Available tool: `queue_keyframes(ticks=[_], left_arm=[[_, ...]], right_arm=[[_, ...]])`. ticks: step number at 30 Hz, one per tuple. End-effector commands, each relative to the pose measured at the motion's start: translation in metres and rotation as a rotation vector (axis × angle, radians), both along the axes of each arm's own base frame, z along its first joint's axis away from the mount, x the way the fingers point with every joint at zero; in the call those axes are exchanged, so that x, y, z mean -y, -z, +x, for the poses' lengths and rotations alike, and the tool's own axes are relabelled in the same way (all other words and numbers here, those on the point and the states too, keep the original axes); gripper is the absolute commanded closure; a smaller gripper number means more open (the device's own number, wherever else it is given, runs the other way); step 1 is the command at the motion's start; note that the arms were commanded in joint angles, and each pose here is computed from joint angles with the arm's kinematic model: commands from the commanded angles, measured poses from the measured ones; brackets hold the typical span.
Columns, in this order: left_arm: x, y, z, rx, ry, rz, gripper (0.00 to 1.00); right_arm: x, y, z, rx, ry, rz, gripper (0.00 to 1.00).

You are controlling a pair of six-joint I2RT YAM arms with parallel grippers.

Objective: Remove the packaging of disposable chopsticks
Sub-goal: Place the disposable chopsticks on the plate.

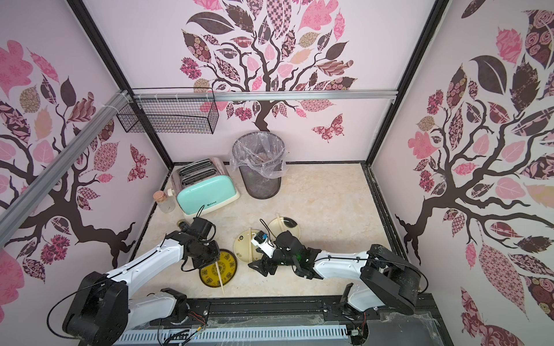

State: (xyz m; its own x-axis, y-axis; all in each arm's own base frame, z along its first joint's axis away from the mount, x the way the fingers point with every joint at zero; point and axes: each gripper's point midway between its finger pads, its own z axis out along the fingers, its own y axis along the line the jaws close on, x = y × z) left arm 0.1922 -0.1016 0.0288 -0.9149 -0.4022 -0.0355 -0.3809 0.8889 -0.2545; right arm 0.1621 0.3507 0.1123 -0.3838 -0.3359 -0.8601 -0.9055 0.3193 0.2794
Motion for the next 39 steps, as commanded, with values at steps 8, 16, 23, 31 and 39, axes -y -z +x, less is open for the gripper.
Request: queue_keyframes(ticks=[8, 16, 23, 31, 39], left_arm=[[0.008, -0.003, 0.019, 0.038, 0.023, 0.014, 1.0], [0.004, 0.005, 0.014, 0.019, 0.024, 0.036, 1.0], [0.001, 0.008, 0.011, 0.017, 0.022, 0.049, 0.98], [0.0, 0.009, 0.01, 0.013, 0.024, 0.052, 0.93], [0.0, 0.004, 0.011, 0.023, 0.022, 0.054, 0.88]], right_arm=[[-0.007, -0.01, 0.003, 0.021, -0.006, 0.008, 0.26], [-0.007, -0.011, 0.003, 0.025, -0.006, 0.007, 0.26], [-0.007, -0.01, 0.002, 0.025, -0.006, 0.005, 0.26], [-0.007, -0.012, 0.001, 0.028, -0.01, 0.009, 0.26], [-0.007, -0.012, 0.001, 0.027, -0.011, 0.01, 0.25]])
